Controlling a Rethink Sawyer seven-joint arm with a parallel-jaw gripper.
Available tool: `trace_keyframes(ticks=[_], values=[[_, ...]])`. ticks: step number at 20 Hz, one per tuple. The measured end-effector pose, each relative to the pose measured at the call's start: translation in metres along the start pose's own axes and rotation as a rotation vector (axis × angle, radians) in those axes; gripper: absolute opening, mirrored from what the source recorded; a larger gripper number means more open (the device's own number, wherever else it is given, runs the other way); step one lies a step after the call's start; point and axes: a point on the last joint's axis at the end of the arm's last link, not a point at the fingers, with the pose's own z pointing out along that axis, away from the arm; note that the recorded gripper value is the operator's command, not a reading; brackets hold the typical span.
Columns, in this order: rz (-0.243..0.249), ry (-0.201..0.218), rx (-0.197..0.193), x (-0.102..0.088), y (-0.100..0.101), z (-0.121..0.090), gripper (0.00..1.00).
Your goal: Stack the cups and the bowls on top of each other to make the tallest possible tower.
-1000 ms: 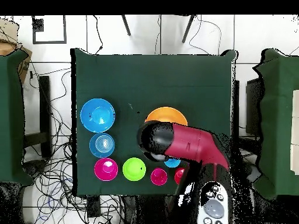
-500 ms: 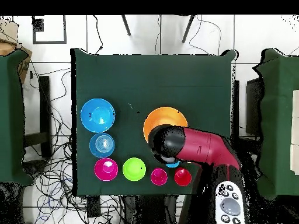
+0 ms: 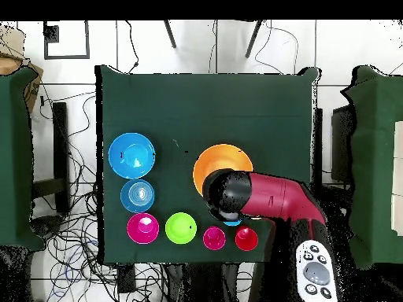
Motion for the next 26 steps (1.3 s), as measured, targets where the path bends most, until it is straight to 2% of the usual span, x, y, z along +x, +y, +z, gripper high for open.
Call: trace_keyframes(ticks=[16,26], values=[[-0.013,-0.001,-0.001,-0.007,-0.029,0.013,1.00],[-0.036,-0.006,-0.015,-0.009,-0.019,0.012,1.00]])
